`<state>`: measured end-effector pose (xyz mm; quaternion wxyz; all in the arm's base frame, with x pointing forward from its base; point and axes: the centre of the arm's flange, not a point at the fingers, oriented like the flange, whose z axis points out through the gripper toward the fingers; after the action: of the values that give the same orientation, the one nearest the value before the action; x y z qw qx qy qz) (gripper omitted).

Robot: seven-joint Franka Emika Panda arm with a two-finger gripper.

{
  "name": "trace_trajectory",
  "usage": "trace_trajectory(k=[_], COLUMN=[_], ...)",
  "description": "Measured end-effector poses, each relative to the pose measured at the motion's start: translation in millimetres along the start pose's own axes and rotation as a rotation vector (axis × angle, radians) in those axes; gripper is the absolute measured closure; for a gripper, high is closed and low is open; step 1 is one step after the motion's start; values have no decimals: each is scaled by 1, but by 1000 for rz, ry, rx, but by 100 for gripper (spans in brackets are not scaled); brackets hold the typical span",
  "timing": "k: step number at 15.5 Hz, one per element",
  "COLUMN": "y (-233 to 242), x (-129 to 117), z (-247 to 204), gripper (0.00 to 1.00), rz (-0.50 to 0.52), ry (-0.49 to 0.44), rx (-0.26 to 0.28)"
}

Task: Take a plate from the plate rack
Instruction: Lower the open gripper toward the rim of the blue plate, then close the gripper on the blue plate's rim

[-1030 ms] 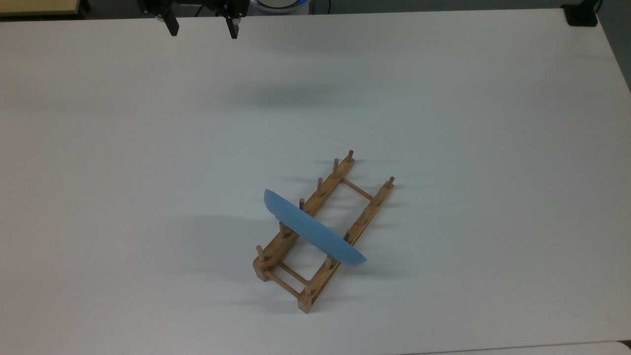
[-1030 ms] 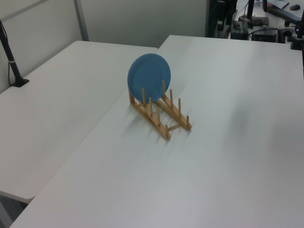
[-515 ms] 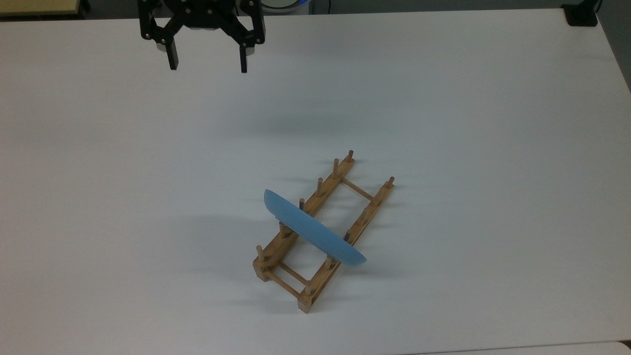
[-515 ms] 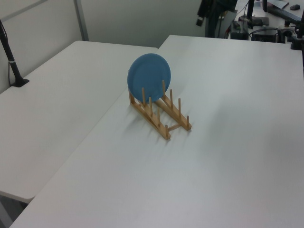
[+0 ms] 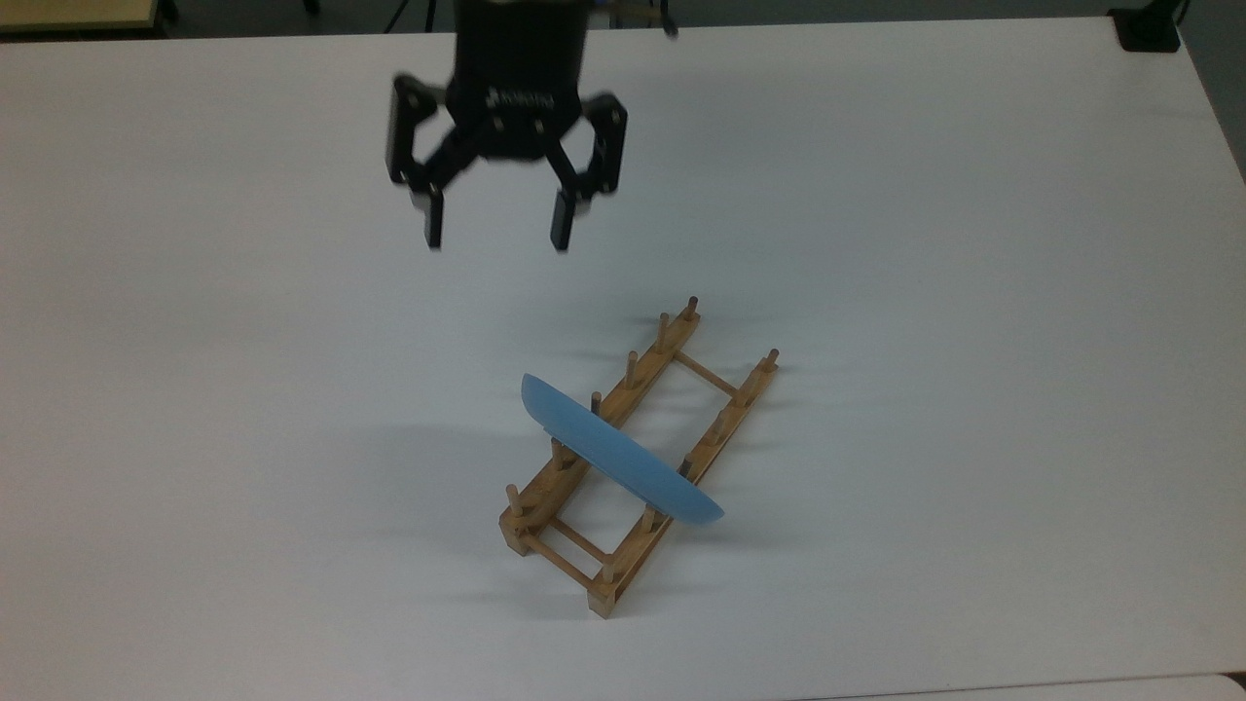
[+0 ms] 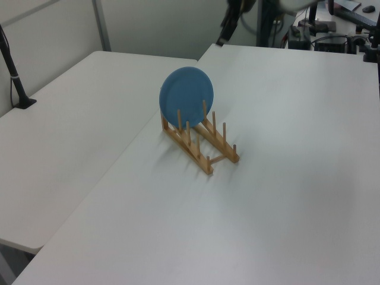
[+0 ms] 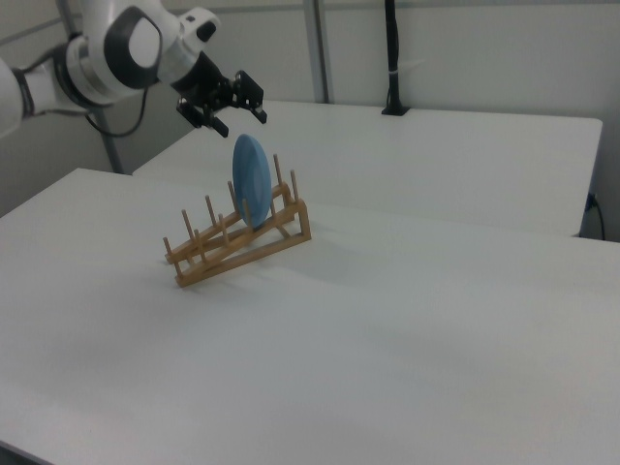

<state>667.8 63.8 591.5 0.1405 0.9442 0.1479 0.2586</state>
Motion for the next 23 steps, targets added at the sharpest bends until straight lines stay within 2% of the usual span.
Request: trace_trajectory(k=[3,7,8,12,18,19,20,21,22,23], y=[-31,-63,-69,-76,-82,-82,-83,-83,-84,-86], x=[7,20,22,33,44,46,47,48,49,50], z=[36,42,46,68,91,94,97,97,97,96], gripper=[11,17,22,26,34,39,39,47,51,51], rz=[-93,-167,-176,-150,-145,-143,-145,-147,-152,-158], ry=[19,35,35,43,69,73,75,79,82,85], rx=[-30,-54,-66,-118,-137,-150,-163,-173,-181,-185])
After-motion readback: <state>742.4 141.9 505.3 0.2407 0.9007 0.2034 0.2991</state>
